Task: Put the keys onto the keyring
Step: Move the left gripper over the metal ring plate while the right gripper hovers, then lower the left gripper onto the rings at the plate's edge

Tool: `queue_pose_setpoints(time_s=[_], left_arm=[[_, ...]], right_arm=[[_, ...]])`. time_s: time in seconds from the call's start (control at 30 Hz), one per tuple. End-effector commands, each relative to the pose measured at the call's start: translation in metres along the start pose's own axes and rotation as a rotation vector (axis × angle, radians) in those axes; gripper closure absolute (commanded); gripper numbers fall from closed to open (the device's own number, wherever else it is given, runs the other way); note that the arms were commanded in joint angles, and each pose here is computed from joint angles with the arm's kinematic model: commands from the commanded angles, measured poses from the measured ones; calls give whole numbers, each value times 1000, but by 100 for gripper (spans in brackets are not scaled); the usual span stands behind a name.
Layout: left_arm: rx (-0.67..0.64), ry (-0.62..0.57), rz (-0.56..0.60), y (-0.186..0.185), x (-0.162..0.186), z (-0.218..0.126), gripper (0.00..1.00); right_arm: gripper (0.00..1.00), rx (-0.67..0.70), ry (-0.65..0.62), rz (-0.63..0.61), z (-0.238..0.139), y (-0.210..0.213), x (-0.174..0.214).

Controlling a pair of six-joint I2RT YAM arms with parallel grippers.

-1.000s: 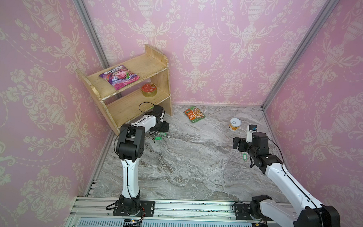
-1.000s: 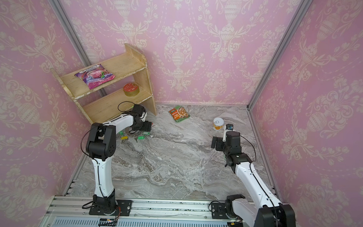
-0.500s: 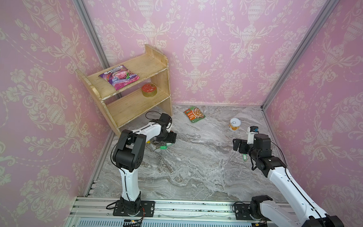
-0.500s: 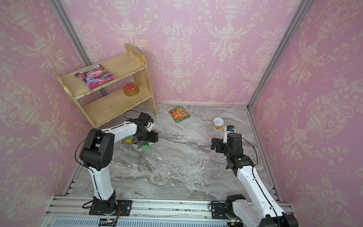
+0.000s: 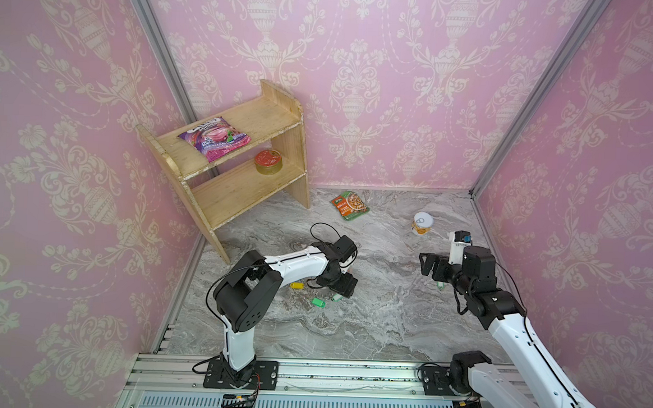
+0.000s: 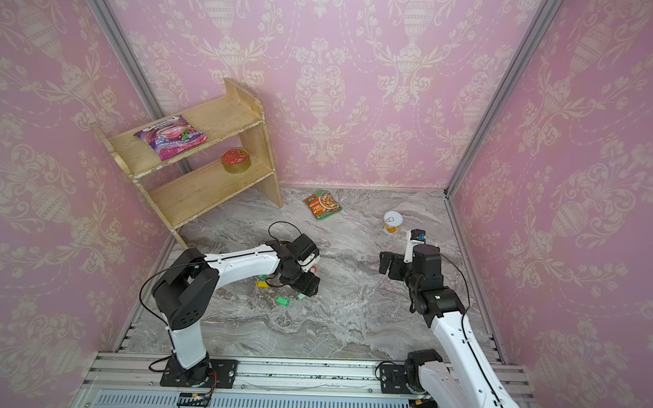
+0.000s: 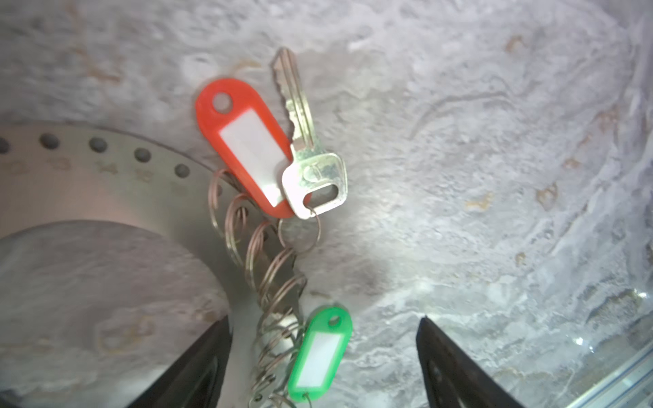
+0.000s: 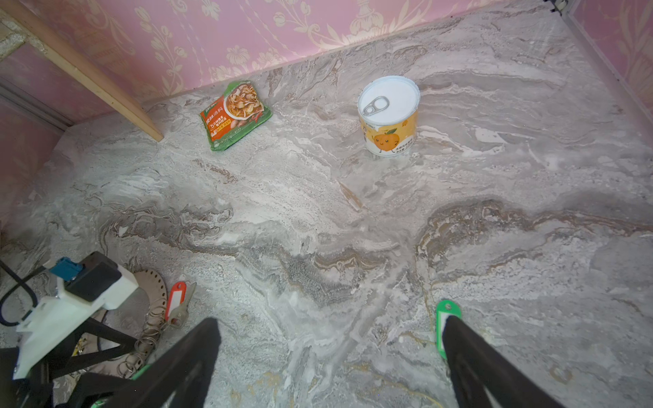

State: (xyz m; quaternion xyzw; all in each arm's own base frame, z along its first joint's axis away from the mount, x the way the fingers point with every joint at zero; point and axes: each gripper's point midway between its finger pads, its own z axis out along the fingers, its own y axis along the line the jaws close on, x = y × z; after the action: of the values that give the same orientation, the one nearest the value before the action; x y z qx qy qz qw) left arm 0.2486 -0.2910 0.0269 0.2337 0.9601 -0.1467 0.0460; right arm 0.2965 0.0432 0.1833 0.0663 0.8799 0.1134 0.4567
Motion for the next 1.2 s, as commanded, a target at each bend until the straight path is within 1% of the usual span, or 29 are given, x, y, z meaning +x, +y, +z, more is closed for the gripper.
queue_pose_setpoints(time_s=[0.0,0.13,0.23,0.3,0.37,0.43,0.53,0.63,0.7,0.8,0.87,0.93,1.1,1.17], left_arm=[[166,242,-66,-48,59,25,16],[206,148,-39,-71,30,10,15],[203,56,-4,-76,9,-11,13],[179,4,8,-73,0,-25,13],[138,-52,-1,-65,-7,-38,12],[80,-123,-43,-49,-14,-54,12],[-30,-221,-136,-18,-17,-75,7],[-164,-310,-210,13,-10,-92,1],[-251,-337,-243,33,-1,-96,1],[-366,-324,-259,57,15,-92,1],[-403,-317,-256,66,21,-86,1],[-397,-329,-252,67,20,-80,1],[-289,-385,-222,52,6,-64,1],[-266,-367,-220,48,2,-57,1]], right_arm=[[0,-21,42,28,-1,3,14],[0,-32,53,41,1,5,15],[0,-47,62,41,3,10,13],[0,-54,67,37,3,12,12],[0,-63,72,32,4,15,10],[0,-67,77,28,6,16,9],[0,-75,83,23,8,19,8],[0,-85,89,17,11,24,8],[0,-90,89,12,12,26,9],[0,-93,90,7,15,30,8],[0,-99,90,3,15,32,8],[0,-106,91,-3,16,36,8],[0,-114,104,-16,18,42,8],[0,-114,105,-18,17,43,9]])
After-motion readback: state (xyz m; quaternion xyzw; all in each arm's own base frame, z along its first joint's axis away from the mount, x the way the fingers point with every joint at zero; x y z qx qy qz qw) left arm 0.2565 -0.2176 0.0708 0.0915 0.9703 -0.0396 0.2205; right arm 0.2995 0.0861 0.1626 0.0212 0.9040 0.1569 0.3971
